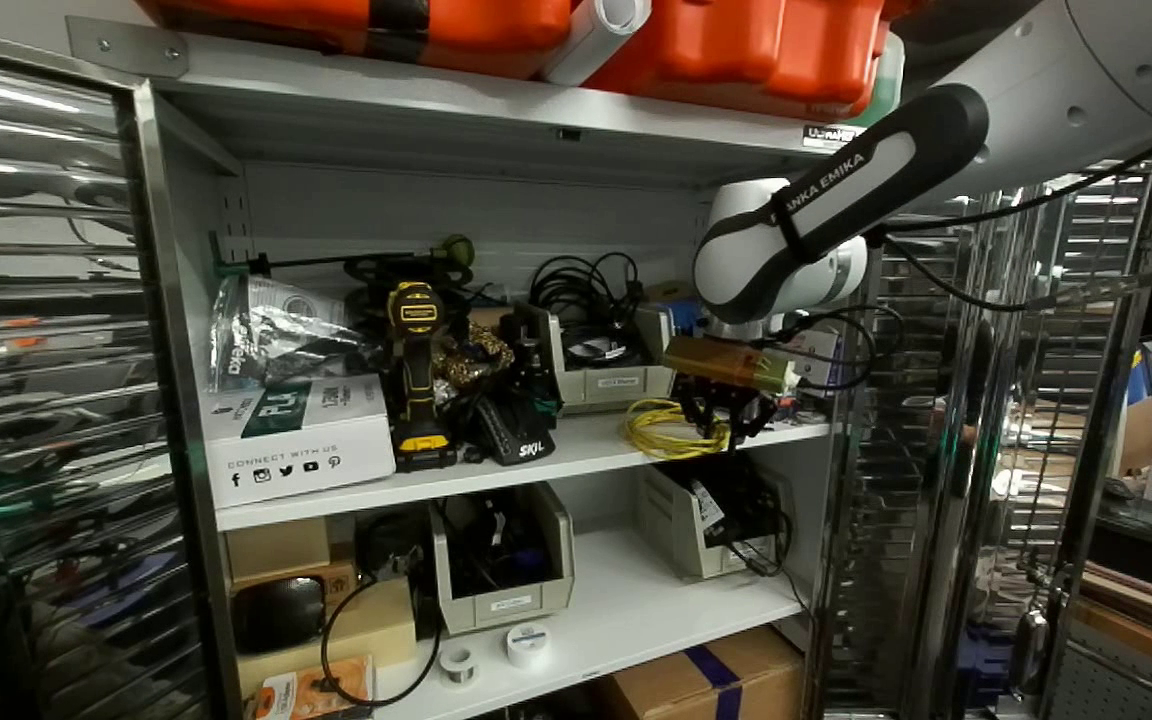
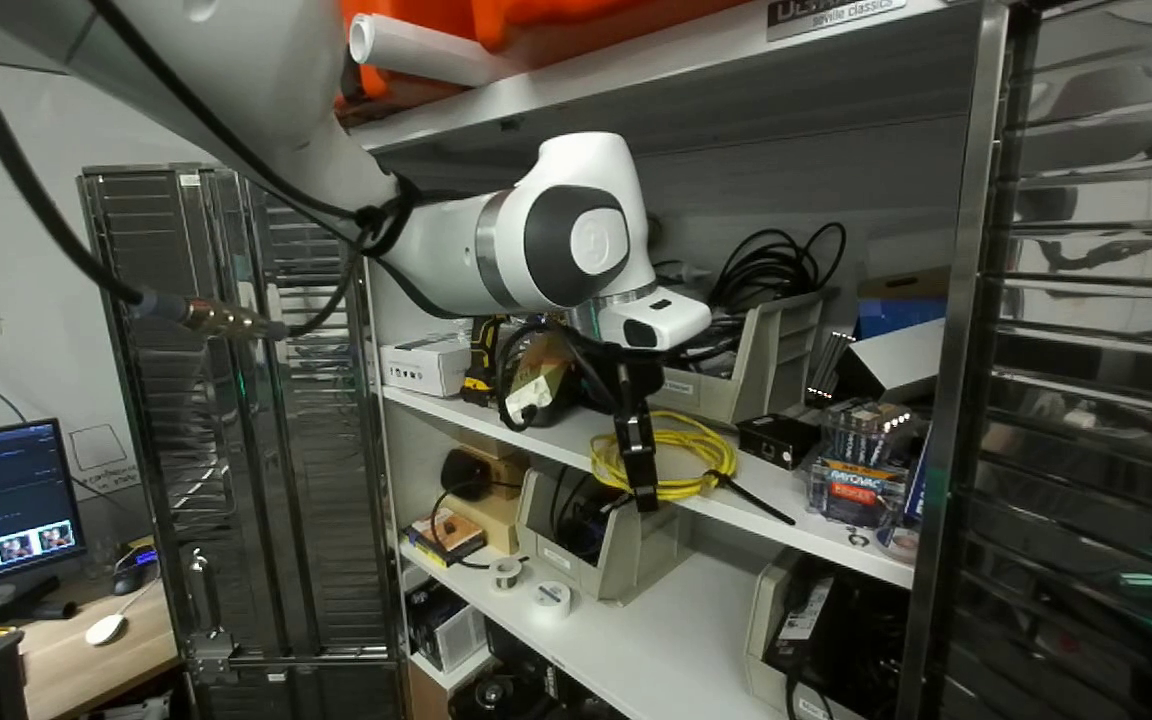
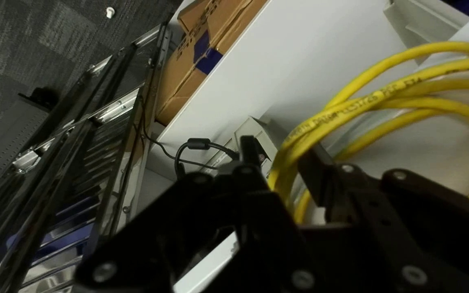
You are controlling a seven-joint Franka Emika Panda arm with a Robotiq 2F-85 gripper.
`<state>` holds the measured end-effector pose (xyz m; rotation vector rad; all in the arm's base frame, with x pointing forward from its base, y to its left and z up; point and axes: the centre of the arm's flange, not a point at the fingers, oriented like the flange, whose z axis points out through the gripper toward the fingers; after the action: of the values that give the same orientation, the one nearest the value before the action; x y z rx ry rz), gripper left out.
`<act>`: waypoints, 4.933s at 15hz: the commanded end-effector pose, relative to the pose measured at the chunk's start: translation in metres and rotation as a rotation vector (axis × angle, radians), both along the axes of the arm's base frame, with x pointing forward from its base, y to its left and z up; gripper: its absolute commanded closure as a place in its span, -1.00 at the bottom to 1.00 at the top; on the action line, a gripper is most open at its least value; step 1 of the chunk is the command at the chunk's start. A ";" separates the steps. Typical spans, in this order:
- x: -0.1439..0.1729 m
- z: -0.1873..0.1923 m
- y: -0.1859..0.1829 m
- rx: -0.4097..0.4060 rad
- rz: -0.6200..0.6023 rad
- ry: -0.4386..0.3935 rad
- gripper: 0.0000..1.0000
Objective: Put the yellow cable on the storage box
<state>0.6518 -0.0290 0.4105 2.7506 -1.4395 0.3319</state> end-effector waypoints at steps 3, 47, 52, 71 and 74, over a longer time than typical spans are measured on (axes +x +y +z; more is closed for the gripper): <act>-0.011 0.017 0.016 0.000 0.027 -0.049 0.88; 0.081 0.098 0.037 -0.406 0.023 -1.022 0.90; 0.115 0.051 0.045 -0.420 0.017 -0.957 0.90; 0.027 0.086 0.058 -0.161 0.125 -0.651 -1.00; 0.002 0.090 0.057 -0.052 0.174 -0.527 -1.00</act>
<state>0.6831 0.0452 0.4578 2.7509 -1.2558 1.3563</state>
